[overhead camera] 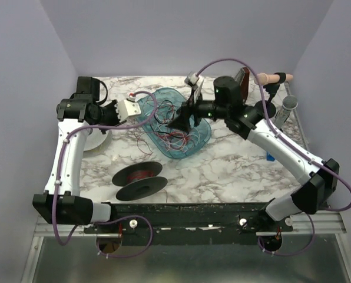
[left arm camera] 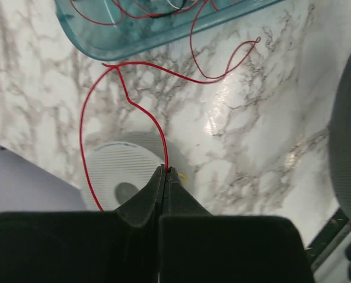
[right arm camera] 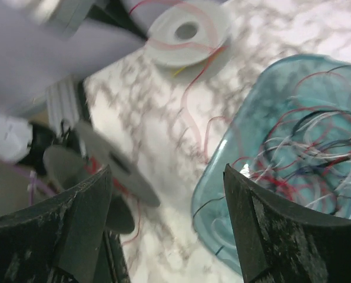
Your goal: Wrap the cables
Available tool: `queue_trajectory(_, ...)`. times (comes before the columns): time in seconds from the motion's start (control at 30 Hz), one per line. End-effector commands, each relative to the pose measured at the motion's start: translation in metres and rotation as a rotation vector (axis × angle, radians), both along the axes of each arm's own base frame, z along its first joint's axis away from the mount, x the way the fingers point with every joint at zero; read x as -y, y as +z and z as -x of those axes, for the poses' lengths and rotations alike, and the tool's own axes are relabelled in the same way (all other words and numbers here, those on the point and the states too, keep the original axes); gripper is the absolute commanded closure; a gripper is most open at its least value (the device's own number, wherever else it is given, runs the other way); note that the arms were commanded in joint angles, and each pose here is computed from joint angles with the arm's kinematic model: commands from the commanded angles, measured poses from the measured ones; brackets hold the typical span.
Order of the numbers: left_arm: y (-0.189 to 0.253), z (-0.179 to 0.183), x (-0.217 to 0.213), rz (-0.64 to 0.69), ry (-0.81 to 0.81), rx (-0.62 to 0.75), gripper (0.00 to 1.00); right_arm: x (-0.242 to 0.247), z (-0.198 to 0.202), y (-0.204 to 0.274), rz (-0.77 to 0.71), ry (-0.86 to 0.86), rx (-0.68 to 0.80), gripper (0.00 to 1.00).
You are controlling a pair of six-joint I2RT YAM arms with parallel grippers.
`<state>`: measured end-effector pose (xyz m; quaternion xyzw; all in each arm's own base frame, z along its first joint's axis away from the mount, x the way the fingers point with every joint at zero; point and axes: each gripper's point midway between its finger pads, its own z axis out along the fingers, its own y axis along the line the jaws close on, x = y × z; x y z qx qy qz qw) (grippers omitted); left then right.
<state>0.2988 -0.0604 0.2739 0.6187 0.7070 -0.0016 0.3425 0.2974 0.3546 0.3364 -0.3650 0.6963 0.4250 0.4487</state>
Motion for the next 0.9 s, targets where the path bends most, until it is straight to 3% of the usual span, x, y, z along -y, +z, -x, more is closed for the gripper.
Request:
queue_trajectory(0.0,-0.029,0.08,0.016,0.276,0.147,-0.442,1.0,-0.02,0.106,-0.02,0.003,0.368,0.194,0.15)
queue_trajectory(0.13,-0.034,0.105,0.028,0.344,0.125,-0.475,1.0,-0.033,0.15,-0.033,-0.095,0.479,0.283,0.14)
queue_trajectory(0.4,-0.052,0.128,0.046,0.46,0.162,-0.64,1.0,-0.067,0.161,-0.08,0.019,0.52,0.242,0.15)
queue_trajectory(0.7,-0.057,0.13,0.053,0.513,0.212,-0.714,1.0,-0.091,0.179,-0.108,0.048,0.629,0.23,0.28)
queue_trajectory(0.8,-0.062,0.131,0.05,0.503,0.234,-0.698,1.0,-0.093,0.189,-0.114,0.045,0.671,0.214,0.29)
queue_trajectory(0.87,-0.062,0.132,0.051,0.507,0.226,-0.68,1.0,-0.095,0.19,-0.118,0.052,0.678,0.217,0.35)
